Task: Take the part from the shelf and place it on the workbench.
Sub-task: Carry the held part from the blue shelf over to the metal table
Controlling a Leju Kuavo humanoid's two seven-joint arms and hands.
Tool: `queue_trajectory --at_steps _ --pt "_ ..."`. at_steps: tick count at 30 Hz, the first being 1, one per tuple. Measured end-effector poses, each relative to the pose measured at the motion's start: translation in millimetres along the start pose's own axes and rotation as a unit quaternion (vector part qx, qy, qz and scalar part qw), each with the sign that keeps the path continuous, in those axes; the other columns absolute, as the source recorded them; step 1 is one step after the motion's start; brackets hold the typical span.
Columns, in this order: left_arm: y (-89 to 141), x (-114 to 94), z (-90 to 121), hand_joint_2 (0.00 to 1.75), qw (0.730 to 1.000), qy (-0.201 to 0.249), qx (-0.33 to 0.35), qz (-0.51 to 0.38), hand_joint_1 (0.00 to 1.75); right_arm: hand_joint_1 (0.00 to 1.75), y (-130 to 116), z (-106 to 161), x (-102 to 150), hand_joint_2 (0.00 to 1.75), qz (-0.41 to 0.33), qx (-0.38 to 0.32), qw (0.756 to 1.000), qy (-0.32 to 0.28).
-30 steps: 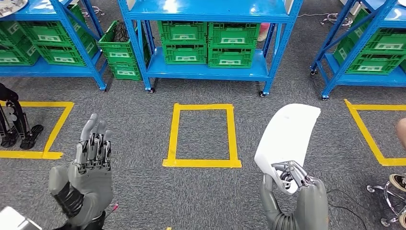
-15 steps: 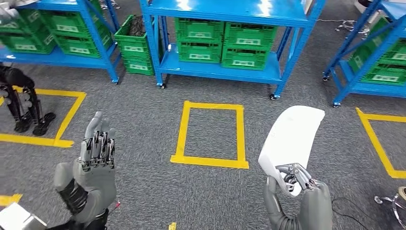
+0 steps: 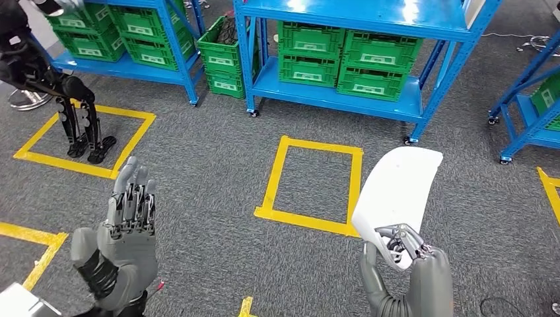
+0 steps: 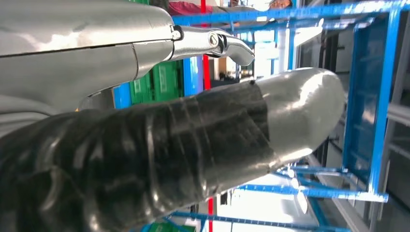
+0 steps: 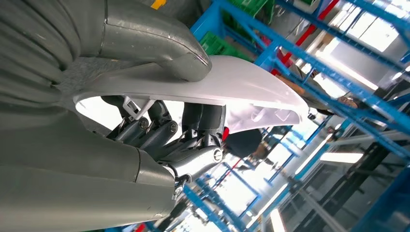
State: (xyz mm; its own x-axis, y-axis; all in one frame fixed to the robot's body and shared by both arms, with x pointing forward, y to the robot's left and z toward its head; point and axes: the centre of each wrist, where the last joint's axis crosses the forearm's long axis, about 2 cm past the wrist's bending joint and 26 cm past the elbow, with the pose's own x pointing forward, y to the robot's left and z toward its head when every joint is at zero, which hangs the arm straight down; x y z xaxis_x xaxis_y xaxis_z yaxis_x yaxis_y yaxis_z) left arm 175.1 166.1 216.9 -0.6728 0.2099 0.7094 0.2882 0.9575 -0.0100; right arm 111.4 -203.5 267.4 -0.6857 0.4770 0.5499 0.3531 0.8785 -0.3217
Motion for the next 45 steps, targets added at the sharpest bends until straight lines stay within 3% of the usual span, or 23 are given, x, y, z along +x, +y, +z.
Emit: queue_trajectory --at_steps 23,45 --pt "-1.3 1.1 -1.0 0.00 1.000 -0.017 -0.003 -0.019 0.00 1.75 -1.7 -1.3 -2.3 1.75 0.003 -0.002 1.000 -0.011" --pt "3.6 34.0 -22.1 0.00 0.991 -0.080 0.012 -0.102 0.00 1.75 1.9 -1.9 -5.0 1.75 -0.005 0.015 1.000 -0.022"
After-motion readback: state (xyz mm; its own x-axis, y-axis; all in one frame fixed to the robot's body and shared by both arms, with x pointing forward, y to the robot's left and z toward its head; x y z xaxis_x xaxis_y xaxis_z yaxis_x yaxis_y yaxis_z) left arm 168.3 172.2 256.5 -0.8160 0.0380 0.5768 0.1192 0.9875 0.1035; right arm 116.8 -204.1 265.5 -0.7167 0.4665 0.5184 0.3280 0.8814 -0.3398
